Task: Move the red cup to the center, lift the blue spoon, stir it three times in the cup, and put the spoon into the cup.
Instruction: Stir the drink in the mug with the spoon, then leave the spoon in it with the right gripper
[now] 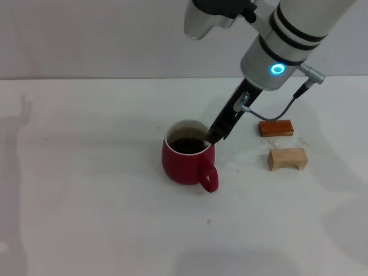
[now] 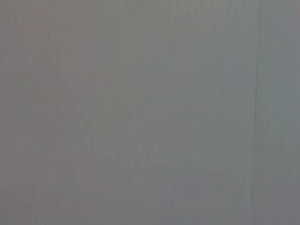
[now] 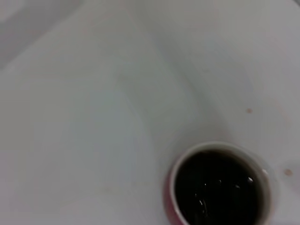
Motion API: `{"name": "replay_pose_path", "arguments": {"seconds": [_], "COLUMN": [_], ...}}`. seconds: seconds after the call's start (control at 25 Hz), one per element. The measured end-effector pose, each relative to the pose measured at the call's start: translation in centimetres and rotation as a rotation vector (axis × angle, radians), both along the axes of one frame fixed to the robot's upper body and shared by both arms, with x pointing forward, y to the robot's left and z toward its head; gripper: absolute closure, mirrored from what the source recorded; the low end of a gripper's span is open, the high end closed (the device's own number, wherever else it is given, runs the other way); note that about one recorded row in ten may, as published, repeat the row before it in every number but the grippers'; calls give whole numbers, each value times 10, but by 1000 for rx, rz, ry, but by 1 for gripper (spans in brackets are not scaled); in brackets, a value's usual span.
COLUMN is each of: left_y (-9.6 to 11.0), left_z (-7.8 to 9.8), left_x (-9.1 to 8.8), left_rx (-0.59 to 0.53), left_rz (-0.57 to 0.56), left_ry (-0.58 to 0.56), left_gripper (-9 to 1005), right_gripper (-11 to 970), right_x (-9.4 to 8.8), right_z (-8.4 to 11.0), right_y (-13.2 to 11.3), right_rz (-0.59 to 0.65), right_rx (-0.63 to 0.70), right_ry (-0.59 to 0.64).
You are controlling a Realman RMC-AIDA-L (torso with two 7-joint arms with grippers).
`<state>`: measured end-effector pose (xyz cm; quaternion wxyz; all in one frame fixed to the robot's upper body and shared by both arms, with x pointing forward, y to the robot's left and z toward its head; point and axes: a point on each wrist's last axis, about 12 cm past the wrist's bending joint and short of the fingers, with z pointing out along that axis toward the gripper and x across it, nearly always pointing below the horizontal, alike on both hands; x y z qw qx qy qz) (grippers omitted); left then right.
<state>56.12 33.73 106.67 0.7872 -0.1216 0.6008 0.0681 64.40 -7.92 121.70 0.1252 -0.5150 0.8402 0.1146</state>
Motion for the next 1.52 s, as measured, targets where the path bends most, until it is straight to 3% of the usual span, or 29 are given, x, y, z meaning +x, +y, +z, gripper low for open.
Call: {"name": "replay_pose_path", "arguments": {"seconds": [0.4,0.68,1.2,1.52], "left_y": [-1,-1,-1,-2], "left_z": [2,2,2,3], "left_x": [1,1,2,2], "left_rx": [-4,-4,-3,-4], "left_rz": [-3,-3,-4,-5], "left_ry": [-9,-10,-13,-14], "left_gripper": [154,154,154,154], "right_gripper": [816,814,811,808], "right_x": [3,12,-1,1], "right_z": [4,5,1,3], "right_y": [15,7,5,17], "right_rz": [15,-20,11,26], "right_rx": [36,-6,-18,29], "right_ry": [-62,-114,-6,-49]}}
